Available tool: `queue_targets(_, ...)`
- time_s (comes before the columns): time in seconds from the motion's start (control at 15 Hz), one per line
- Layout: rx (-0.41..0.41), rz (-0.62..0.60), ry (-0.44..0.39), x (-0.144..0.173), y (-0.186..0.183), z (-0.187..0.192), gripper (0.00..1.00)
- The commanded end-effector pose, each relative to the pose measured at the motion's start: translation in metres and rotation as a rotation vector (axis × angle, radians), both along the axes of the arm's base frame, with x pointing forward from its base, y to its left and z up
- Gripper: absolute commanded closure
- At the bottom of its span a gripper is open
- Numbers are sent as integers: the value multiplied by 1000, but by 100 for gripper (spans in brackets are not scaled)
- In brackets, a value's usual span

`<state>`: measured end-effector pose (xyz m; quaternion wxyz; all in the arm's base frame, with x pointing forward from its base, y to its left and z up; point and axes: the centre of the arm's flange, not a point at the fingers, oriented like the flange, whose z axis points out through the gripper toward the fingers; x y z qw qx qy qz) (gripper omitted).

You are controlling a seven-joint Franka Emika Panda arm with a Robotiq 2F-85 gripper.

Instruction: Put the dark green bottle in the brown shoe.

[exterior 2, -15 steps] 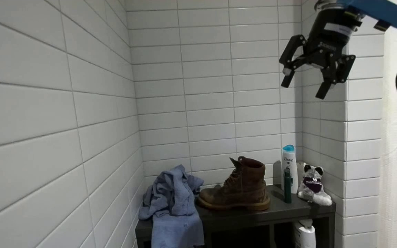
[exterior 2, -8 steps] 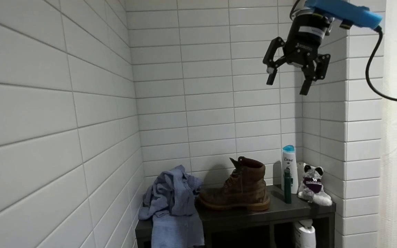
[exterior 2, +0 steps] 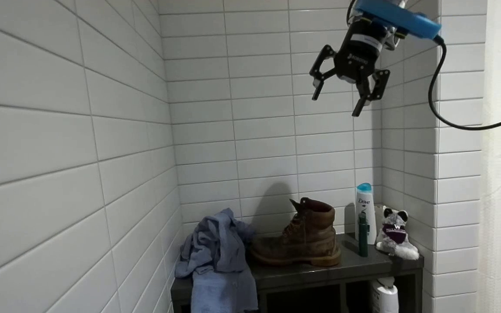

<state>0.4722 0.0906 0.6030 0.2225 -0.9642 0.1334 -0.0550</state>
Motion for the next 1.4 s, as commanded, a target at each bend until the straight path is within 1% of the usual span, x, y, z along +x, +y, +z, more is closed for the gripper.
queue_targets(0.0, 20, -195, -21, 18, 13, 2, 0)
queue_targets(0.13, 24, -305, -33, 22, 21, 1, 0)
queue_targets(0.33, -1, -466, -51, 25, 33, -1, 0)
queue_targets(0.47, -34, -569, -45, 26, 40, -2, 0)
queue_targets(0.67, -74, -722, -6, 26, 43, -1, 0)
queue_targets(0.8, -73, -814, 17, 26, 38, 0, 0)
queue_targets(1.0, -40, -907, 54, 27, 17, 3, 0)
queue_targets(1.33, 19, -1001, 67, 37, -25, 15, 0)
